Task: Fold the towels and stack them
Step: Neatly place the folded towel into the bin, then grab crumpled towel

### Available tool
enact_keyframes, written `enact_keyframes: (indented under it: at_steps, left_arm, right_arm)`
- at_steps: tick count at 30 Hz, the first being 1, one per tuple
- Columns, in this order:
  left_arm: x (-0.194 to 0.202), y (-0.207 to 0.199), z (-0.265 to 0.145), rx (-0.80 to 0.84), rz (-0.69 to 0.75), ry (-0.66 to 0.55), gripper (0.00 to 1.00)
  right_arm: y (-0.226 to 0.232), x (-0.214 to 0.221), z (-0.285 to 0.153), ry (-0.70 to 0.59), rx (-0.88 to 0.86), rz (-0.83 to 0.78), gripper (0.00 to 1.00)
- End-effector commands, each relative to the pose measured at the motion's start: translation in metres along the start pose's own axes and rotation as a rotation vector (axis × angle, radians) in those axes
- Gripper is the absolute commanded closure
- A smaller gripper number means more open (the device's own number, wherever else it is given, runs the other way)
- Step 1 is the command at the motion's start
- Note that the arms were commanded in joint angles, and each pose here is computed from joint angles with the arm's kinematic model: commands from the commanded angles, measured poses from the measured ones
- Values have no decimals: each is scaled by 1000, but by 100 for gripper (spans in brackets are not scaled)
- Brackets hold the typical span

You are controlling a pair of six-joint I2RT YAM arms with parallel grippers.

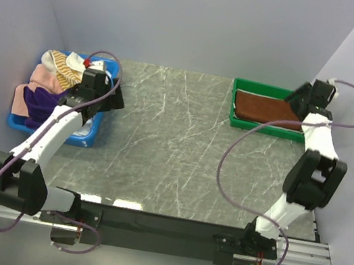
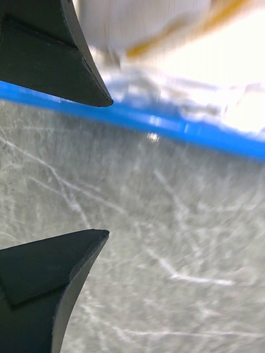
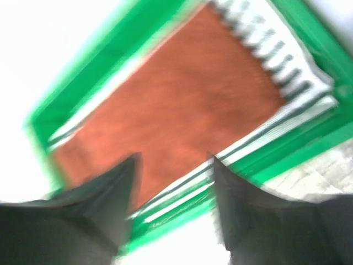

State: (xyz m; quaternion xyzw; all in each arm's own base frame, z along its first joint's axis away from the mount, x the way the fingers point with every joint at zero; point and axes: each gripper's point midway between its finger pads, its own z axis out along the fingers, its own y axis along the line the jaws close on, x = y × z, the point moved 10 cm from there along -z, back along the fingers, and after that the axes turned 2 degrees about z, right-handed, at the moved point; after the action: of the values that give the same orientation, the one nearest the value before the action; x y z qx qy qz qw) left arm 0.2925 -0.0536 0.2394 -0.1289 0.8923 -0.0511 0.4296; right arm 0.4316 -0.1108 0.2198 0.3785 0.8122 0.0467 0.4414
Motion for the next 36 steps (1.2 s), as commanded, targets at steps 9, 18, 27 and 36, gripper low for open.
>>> enact_keyframes:
  at_steps: [9, 18, 27, 36]
  left_arm:
    - [-88, 44, -13, -294, -238, -185, 7]
    - [-101, 73, 18, -411, -317, -163, 24]
    - [-97, 82, 38, -493, -311, -117, 54]
    - [-142, 78, 11, -505, -280, -245, 99]
  right_arm:
    - [93, 68, -189, -97, -486, -303, 19]
    - [75, 142, -226, 22, -639, -390, 20]
    - [58, 163, -218, 61, -642, -420, 21]
    - [55, 171, -216, 90, -683, -444, 21]
